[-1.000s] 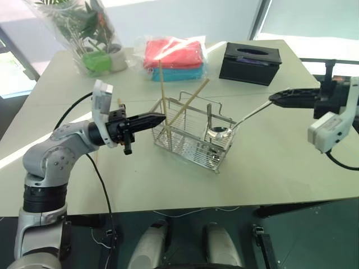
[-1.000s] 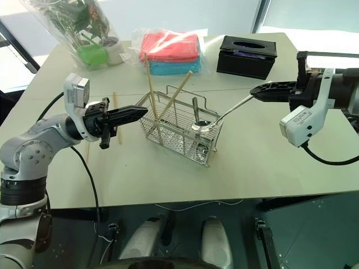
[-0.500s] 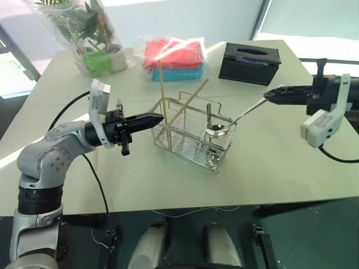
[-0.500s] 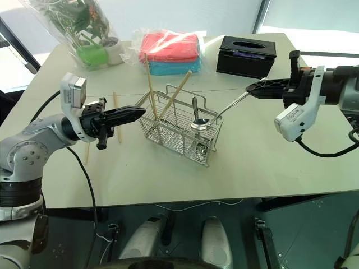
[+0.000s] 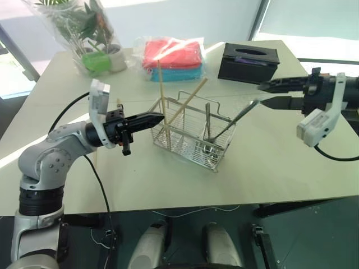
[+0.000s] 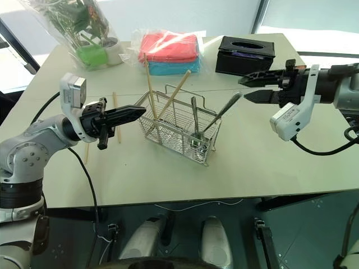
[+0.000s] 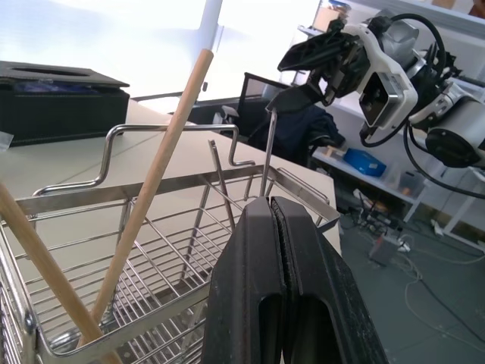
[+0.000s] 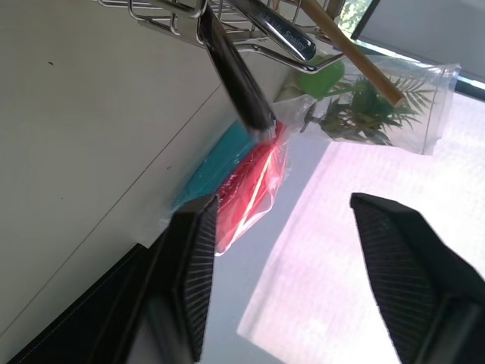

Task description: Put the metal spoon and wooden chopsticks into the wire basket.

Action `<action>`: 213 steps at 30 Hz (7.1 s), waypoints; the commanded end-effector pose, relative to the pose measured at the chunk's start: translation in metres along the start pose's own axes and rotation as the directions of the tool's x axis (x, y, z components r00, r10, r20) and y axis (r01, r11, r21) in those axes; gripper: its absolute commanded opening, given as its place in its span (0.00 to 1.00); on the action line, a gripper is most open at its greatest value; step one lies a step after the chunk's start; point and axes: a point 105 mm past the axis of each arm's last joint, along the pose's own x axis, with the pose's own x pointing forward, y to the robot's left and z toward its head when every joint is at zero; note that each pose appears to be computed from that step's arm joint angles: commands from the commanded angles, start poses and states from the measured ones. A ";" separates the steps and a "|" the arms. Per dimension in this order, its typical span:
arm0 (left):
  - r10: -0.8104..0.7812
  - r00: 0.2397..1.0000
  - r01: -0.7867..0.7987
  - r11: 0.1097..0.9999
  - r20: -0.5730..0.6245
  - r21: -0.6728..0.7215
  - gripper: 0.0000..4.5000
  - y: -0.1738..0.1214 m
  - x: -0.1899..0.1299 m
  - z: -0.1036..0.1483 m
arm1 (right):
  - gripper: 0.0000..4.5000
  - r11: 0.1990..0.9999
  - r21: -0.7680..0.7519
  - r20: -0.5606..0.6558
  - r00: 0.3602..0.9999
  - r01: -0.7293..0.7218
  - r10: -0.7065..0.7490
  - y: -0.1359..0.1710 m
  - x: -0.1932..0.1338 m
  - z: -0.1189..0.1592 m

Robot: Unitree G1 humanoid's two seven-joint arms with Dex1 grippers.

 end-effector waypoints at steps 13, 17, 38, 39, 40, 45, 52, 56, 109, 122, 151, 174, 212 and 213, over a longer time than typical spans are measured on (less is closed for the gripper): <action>0.003 1.000 -0.003 0.999 -0.006 0.052 0.00 -0.007 -0.007 0.008 | 0.99 0.996 0.015 -0.148 0.985 0.088 -0.085 -0.017 -0.018 -0.020; 0.024 0.999 -0.022 0.998 -0.032 0.062 0.00 -0.007 -0.012 0.005 | 0.99 0.990 0.084 -0.240 0.967 0.112 -0.089 -0.007 -0.024 -0.031; 0.172 0.985 -0.170 0.982 -0.026 0.079 0.00 -0.008 -0.029 -0.001 | 0.02 0.714 0.436 -0.682 0.719 0.548 -0.135 0.047 -0.035 -0.049; 0.196 0.980 -0.195 0.977 -0.011 0.086 0.00 -0.007 -0.030 0.000 | 0.02 0.651 0.467 -0.721 0.684 0.598 -0.111 0.058 -0.037 -0.048; 0.222 0.975 -0.222 0.971 0.004 0.088 0.00 -0.005 -0.031 0.001 | 0.02 0.564 0.494 -0.765 0.639 0.661 -0.080 0.071 -0.040 -0.047; 0.332 0.943 -0.334 0.936 0.033 0.110 0.00 0.002 -0.036 -0.002 | 0.02 0.218 0.512 -0.856 0.515 0.831 0.047 0.107 -0.047 -0.038; 0.587 0.804 -0.594 0.790 0.094 0.148 0.00 0.028 -0.059 -0.014 | 0.02 -0.148 0.528 -0.821 0.547 0.836 0.162 0.111 -0.049 -0.037; 0.713 0.691 -0.723 0.678 0.117 0.134 0.00 0.042 -0.075 -0.028 | 0.02 -0.199 0.641 -0.724 0.670 0.741 0.163 0.086 -0.051 -0.036; 0.927 0.076 -0.958 0.170 -0.368 0.231 0.99 0.157 -0.064 -0.074 | 0.00 -0.234 0.972 -0.025 0.987 -0.013 -0.159 -0.072 -0.033 0.035; 0.872 0.012 -0.946 0.168 -0.489 0.278 0.99 0.158 -0.054 -0.085 | 0.00 -0.245 0.969 -0.036 0.988 -0.003 -0.153 -0.062 -0.033 0.036; 0.831 0.055 -0.978 0.157 -0.554 0.137 0.99 0.163 -0.028 -0.089 | 0.00 -0.242 0.970 -0.073 0.984 0.032 -0.164 -0.062 -0.030 0.036; 0.818 0.036 -0.996 0.077 -0.573 0.047 0.13 0.162 -0.043 -0.093 | 0.00 -0.244 0.968 -0.111 0.978 0.066 -0.174 -0.067 -0.025 0.029; 0.651 0.696 -0.712 0.681 0.302 0.172 0.01 0.119 -0.017 0.099 | 0.00 -0.364 0.931 -0.080 0.981 0.011 -0.174 -0.047 -0.023 0.057; 0.607 0.721 -0.682 0.709 0.335 0.180 0.01 0.112 -0.018 0.105 | 0.00 -0.365 0.931 -0.081 0.980 0.010 -0.180 -0.046 -0.023 0.056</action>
